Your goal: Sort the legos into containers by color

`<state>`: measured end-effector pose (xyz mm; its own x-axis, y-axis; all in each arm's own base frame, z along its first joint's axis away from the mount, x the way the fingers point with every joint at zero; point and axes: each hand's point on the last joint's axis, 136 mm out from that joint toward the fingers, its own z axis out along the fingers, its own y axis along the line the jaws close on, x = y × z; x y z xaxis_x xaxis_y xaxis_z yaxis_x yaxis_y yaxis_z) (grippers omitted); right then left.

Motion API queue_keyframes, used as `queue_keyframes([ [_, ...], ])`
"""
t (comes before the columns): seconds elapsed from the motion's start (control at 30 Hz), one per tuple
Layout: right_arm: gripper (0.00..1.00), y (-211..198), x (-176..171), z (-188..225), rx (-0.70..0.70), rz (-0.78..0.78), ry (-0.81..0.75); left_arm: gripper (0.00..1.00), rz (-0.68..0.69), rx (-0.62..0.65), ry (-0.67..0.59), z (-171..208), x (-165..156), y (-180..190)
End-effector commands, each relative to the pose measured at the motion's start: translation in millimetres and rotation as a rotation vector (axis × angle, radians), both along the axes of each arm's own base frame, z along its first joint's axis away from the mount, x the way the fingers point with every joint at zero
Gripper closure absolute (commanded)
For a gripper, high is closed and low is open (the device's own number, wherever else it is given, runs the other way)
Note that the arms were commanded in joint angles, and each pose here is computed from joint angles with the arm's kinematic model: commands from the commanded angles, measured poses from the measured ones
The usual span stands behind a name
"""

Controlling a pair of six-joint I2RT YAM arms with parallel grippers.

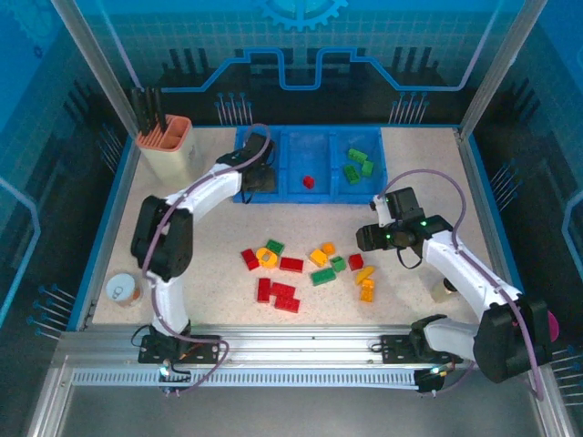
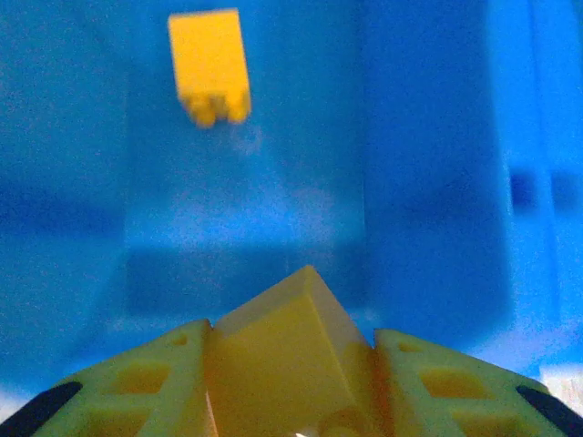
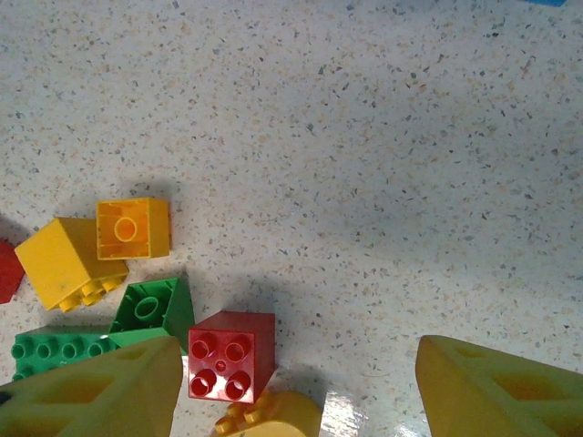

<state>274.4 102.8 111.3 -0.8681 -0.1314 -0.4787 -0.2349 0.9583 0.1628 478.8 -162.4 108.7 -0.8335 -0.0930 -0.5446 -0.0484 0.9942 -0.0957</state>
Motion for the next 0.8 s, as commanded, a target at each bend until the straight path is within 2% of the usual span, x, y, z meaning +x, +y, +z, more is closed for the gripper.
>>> queue_keyframes([
  [0.0,0.3,1,-4,2,0.009,0.014,-0.007,0.59,-0.022,0.002,-0.021,-6,33,-5],
  [0.13,0.3,1,-4,0,0.009,0.014,0.001,0.59,0.006,0.0,0.004,-24,56,3],
  [0.3,0.3,1,-3,-2,0.01,0.013,0.004,0.58,0.024,0.001,0.003,-34,69,13],
  [0.63,0.3,-2,7,-12,0.002,0.007,0.022,0.42,0.019,-0.005,0.004,-30,69,13],
  [0.77,0.3,-4,9,-8,0.01,0.002,0.01,0.41,0.018,-0.006,-0.018,-16,65,15],
])
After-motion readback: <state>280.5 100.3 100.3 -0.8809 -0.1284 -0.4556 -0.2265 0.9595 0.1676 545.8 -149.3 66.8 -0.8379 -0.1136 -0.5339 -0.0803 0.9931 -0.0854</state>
